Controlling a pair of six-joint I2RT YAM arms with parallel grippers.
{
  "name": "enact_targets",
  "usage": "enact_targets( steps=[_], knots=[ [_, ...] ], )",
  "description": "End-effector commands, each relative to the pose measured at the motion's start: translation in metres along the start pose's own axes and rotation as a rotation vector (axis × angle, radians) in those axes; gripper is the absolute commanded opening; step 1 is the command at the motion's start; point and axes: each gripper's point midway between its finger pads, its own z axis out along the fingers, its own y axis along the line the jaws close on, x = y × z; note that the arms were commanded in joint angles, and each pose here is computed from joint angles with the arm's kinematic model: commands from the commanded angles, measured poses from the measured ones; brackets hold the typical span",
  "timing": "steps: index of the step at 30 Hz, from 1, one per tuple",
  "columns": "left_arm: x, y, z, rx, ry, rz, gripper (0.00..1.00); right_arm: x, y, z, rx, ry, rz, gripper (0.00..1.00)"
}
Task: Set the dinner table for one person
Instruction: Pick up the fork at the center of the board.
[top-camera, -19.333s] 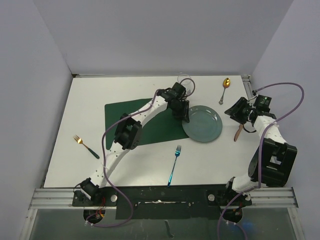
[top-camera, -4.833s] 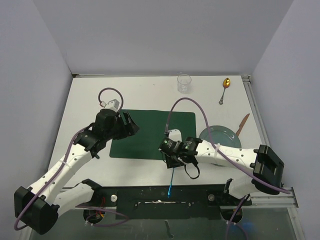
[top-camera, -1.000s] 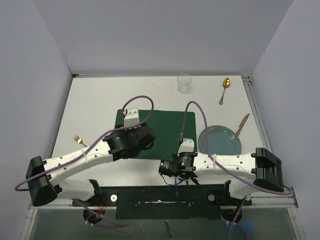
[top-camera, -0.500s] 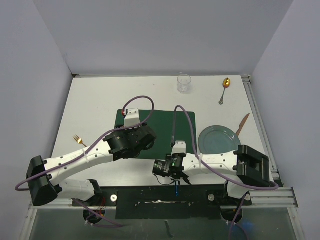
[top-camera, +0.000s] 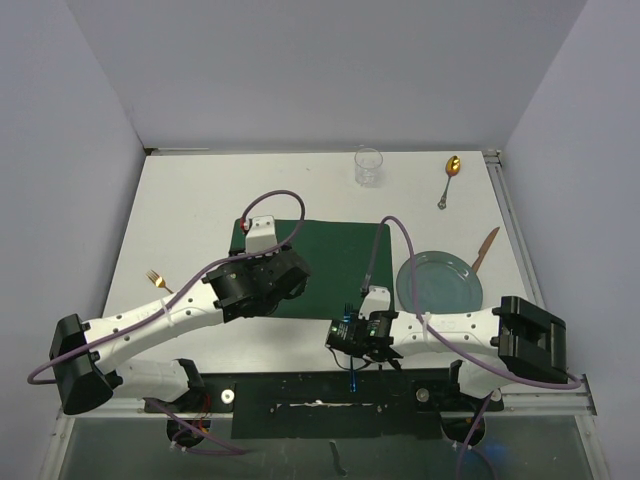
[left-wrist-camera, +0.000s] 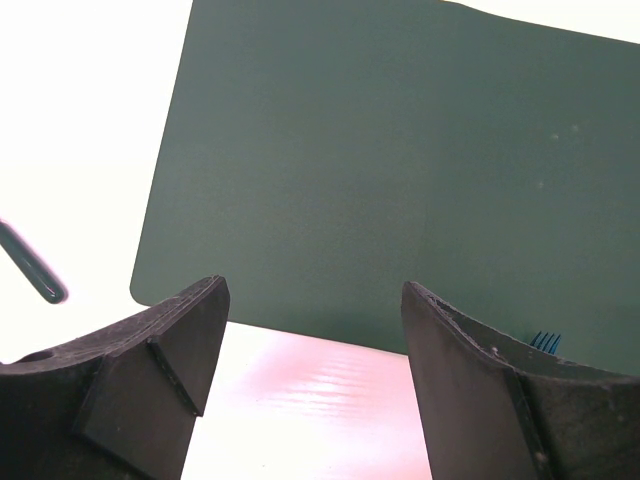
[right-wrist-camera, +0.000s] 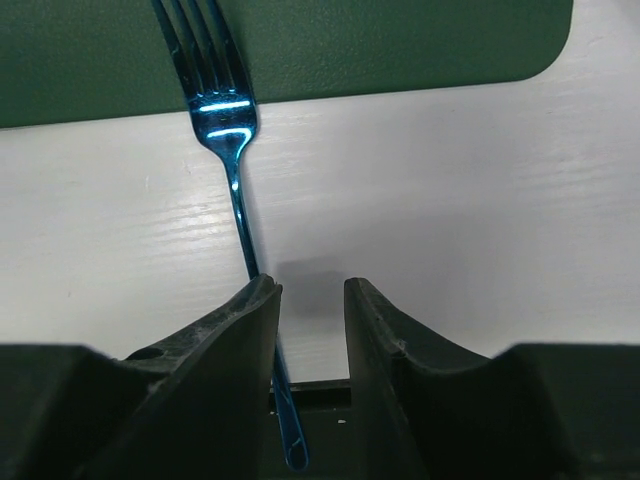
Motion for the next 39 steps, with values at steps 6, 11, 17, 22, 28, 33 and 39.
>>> enact_targets(
  steps=[6, 11, 17, 22, 28, 33, 39],
  knots=[
    [-0.013, 0.003, -0.003, 0.004, -0.042, -0.053, 0.69, -0.014, 0.031, -0.004, -0.097, -0.034, 0.059, 0.33],
    [-0.014, 0.004, -0.004, 0.004, -0.045, -0.056, 0.69, -0.016, 0.036, 0.004, -0.089, -0.028, 0.044, 0.33],
    [-0.014, 0.01, -0.004, -0.004, -0.047, -0.061, 0.69, -0.01, 0.042, 0.015, -0.079, -0.004, 0.016, 0.32],
    [-0.015, 0.014, -0.004, -0.007, -0.051, -0.07, 0.69, -0.008, 0.044, 0.023, -0.071, 0.006, 0.008, 0.12],
    [-0.014, 0.015, -0.002, -0.012, -0.05, -0.072, 0.7, -0.008, 0.044, 0.025, -0.06, 0.01, 0.001, 0.0],
    [-0.01, 0.015, 0.003, -0.014, -0.041, -0.07, 0.7, -0.023, 0.045, 0.01, -0.073, -0.038, 0.014, 0.0],
    [-0.005, 0.014, 0.01, -0.013, -0.028, -0.067, 0.7, -0.075, 0.037, -0.035, -0.074, -0.191, 0.039, 0.0]
  ],
)
